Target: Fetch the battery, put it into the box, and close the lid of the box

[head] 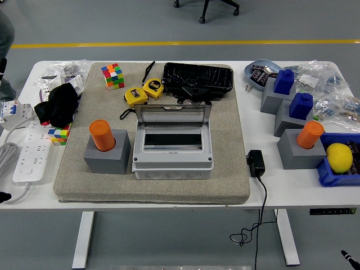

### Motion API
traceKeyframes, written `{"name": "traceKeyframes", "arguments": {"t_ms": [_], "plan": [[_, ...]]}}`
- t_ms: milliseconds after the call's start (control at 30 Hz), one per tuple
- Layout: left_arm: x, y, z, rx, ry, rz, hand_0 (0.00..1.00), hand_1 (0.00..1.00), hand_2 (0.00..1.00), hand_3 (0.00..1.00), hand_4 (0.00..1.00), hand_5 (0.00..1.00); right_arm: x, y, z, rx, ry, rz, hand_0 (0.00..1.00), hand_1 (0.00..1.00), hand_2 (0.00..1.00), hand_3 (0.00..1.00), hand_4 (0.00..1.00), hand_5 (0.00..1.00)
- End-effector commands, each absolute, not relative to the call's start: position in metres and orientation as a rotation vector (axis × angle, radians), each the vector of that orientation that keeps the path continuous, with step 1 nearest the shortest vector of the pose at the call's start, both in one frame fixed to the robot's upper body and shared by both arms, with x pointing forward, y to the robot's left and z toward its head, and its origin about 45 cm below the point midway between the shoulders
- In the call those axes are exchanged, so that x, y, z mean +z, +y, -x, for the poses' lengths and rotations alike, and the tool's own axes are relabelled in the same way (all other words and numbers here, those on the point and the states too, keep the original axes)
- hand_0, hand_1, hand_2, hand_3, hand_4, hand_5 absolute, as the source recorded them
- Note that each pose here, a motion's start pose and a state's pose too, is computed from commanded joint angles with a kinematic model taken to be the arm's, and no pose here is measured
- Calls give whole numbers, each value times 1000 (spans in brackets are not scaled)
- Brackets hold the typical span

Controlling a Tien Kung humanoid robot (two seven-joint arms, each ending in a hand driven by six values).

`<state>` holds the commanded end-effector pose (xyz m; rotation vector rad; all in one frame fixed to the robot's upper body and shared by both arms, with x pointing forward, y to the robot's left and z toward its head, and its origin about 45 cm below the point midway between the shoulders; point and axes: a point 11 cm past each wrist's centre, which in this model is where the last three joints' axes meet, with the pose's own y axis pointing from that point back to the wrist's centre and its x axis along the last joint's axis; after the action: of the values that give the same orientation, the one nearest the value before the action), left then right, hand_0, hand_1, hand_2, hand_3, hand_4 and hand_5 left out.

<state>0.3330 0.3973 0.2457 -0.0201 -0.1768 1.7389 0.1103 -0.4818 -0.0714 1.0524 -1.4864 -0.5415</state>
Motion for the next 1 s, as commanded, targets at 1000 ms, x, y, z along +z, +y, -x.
{"name": "traceKeyframes", "arguments": {"t_ms": [1000], "plan": [[182, 343, -345, 1435, 139, -15, 967, 935, 916, 917, 998, 611, -74, -480, -104, -550, -1474, -1051, 888, 867, 826, 849, 998, 998]]}}
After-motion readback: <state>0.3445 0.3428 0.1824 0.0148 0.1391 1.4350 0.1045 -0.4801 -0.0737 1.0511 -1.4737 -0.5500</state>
